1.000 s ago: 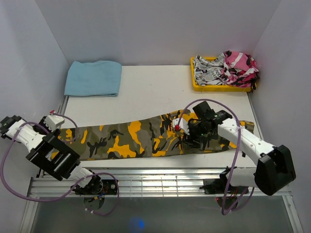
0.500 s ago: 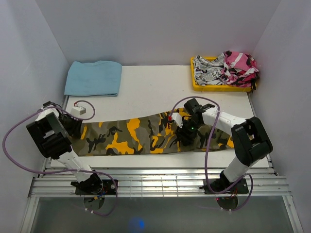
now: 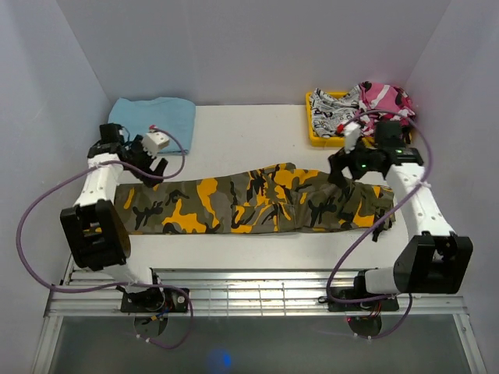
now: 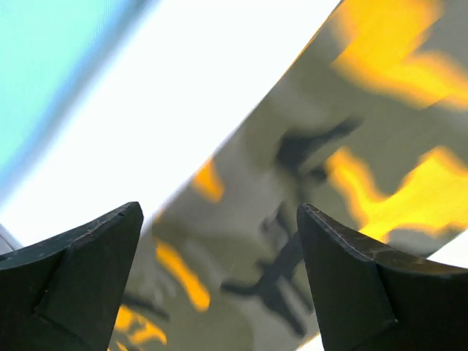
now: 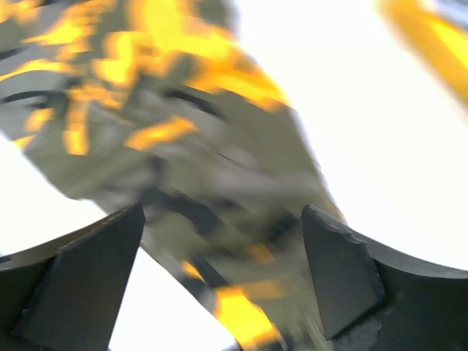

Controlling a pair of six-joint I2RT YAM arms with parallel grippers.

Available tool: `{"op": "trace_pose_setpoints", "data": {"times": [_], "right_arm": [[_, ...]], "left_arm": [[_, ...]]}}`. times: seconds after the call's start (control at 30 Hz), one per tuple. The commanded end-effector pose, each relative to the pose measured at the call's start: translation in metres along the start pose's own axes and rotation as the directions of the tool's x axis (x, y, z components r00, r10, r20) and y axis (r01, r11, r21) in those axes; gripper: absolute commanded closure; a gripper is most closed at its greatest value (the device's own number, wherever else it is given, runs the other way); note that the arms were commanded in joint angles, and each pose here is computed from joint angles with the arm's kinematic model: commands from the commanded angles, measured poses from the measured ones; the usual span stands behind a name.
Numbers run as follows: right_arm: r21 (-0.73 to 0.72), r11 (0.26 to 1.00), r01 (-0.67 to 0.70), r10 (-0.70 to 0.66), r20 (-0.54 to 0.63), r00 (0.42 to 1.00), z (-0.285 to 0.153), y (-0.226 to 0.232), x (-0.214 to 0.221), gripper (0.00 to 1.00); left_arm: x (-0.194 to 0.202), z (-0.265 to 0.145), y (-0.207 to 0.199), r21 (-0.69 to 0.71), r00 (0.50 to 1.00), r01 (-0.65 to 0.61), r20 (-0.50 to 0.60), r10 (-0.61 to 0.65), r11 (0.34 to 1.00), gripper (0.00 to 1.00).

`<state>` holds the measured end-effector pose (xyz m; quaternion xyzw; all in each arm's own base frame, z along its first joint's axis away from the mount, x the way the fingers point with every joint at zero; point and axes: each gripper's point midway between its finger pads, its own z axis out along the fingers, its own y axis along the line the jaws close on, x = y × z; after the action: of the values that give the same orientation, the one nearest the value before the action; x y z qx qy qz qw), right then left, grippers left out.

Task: Fold and stack the trousers
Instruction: Fold the trousers

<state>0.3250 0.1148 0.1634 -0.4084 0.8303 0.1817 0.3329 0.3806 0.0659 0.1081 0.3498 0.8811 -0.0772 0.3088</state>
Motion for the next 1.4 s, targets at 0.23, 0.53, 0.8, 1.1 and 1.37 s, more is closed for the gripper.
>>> {"op": "trace_pose_setpoints", "data": {"times": [0.23,0.53,0.8,1.1,1.37], "right_arm": [[0.343,0.733,-0.587,0.626,-0.001,0.780,-0.123,-0.082,0.157,0.11],[0.366,0.493,-0.789,0.812,0.134,0.569,-0.109,-0.095,0.199,0.12],[0.277,0.493,-0.825,0.827,0.146,0.543,-0.076,-0.102,0.211,0.27],[0.168,0.456,-0.874,0.874,0.098,0.475,-0.057,-0.078,0.212,0.38],[0.324,0.407,-0.854,0.878,0.120,0.464,-0.078,-0.054,0.226,0.22]], "left_arm": [[-0.111,0.000,-0.158,0.221,0.927,-0.128,0.373,0.037,0.967,0.02],[-0.070,0.044,-0.180,0.378,0.969,0.054,0.205,-0.140,0.924,0.02],[-0.036,0.072,-0.174,0.337,0.984,0.099,0.104,-0.142,0.936,0.03],[-0.004,0.089,-0.172,0.311,0.992,0.123,-0.006,-0.127,0.942,0.08],[-0.002,0.091,-0.173,0.312,0.989,0.143,-0.017,-0.145,0.939,0.09]]}}
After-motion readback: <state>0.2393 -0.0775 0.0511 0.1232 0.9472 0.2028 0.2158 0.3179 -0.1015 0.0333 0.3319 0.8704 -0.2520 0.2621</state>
